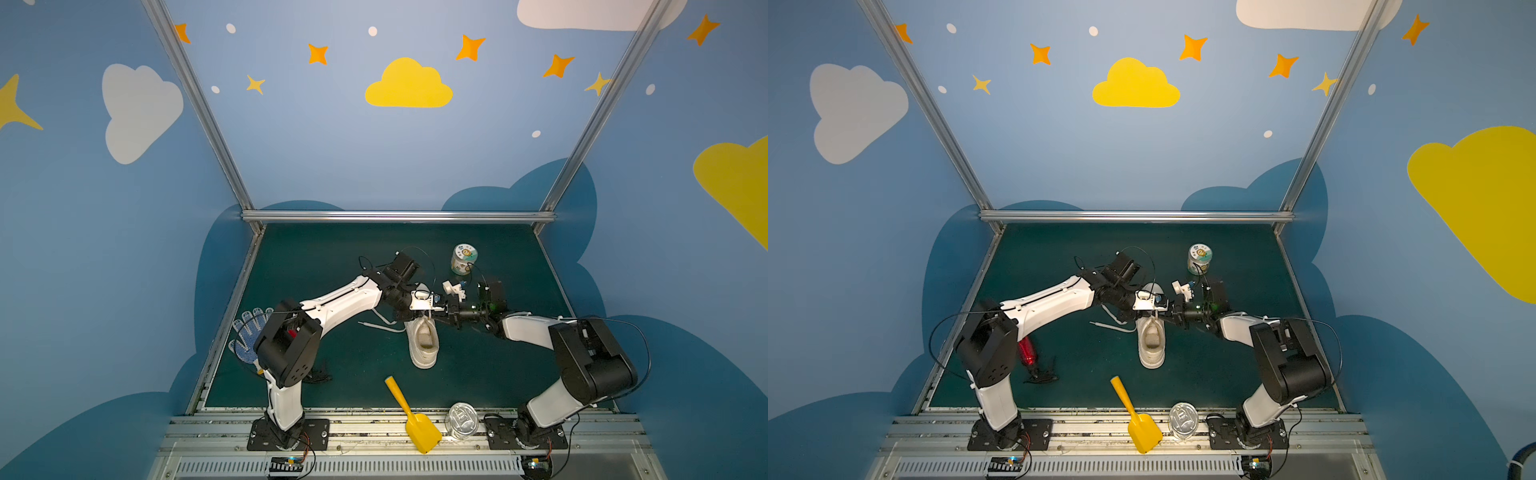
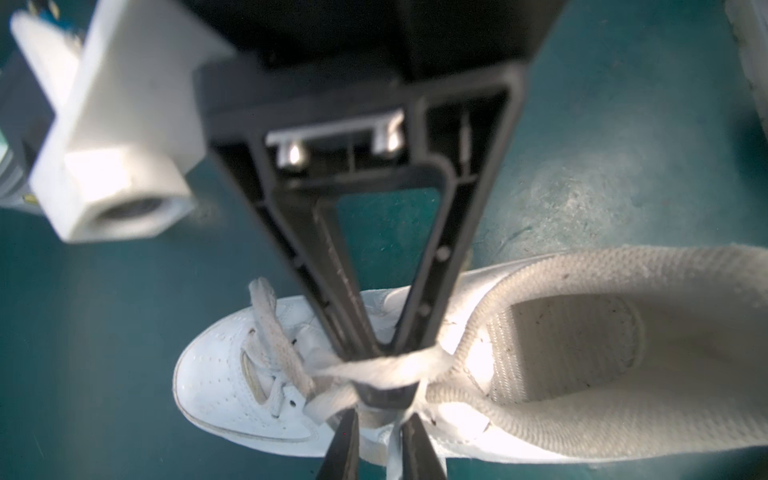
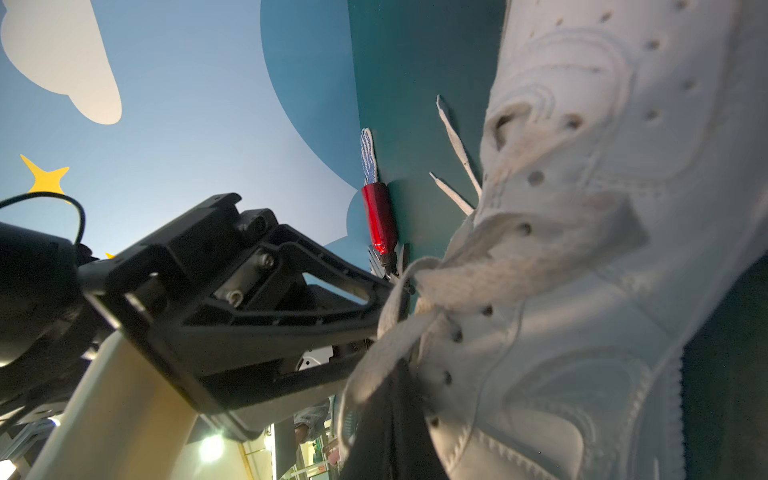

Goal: Tie the shoes

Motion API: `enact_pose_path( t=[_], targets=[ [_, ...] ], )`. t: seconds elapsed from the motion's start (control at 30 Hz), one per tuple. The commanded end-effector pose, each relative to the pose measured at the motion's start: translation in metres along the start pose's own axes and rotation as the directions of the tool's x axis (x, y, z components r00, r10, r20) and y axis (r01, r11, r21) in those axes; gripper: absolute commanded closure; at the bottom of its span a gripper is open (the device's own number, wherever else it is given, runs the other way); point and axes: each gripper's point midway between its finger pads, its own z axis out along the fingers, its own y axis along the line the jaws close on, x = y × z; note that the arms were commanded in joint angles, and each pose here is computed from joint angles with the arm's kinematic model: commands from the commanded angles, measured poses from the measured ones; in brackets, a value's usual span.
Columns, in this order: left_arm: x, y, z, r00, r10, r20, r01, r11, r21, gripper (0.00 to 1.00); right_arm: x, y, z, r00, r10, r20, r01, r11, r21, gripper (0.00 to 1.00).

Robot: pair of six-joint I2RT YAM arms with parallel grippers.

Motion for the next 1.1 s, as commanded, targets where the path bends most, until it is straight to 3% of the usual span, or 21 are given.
enact_pose_path(
  t=[0.0,0.3,0.43,0.57,0.67,0.87,1.07],
  targets=[
    [0.001,0.001,-0.016,1.000,-0.011,0.010,0.011,1.000,-0.021,0.74,-0.002,0.008,-0.006,0.999,-0.031,0.009,0.031,0.999,0.009,1.00],
    [0.013,0.014,-0.036,0.997,-0.073,0.023,0.074,0.995,-0.066,0.56,0.003,-0.001,-0.015,1.000,-0.021,0.010,0.020,0.998,0.057,1.00],
    [0.005,0.024,-0.042,0.985,-0.158,0.074,0.163,0.984,-0.067,0.48,0.000,0.003,-0.018,0.999,-0.044,0.013,0.042,0.996,0.075,1.00],
    [-0.010,0.034,-0.039,0.940,-0.316,0.127,0.321,0.947,-0.022,0.40,-0.001,0.000,-0.018,0.999,-0.052,0.012,0.050,0.994,0.096,1.00],
    [-0.014,0.042,-0.031,0.888,-0.442,0.124,0.444,0.896,0.014,0.38,0.001,-0.006,-0.017,0.998,-0.058,0.005,0.057,0.989,0.135,1.00],
    [-0.013,0.046,-0.010,0.823,-0.566,0.050,0.560,0.823,0.092,0.38,0.007,-0.019,-0.018,0.998,-0.057,-0.015,0.059,0.974,0.220,1.00],
    [-0.017,0.048,-0.002,0.823,-0.566,0.038,0.561,0.822,0.094,0.38,0.009,-0.029,-0.020,0.998,-0.058,-0.019,0.061,0.956,0.288,1.00]
  ],
)
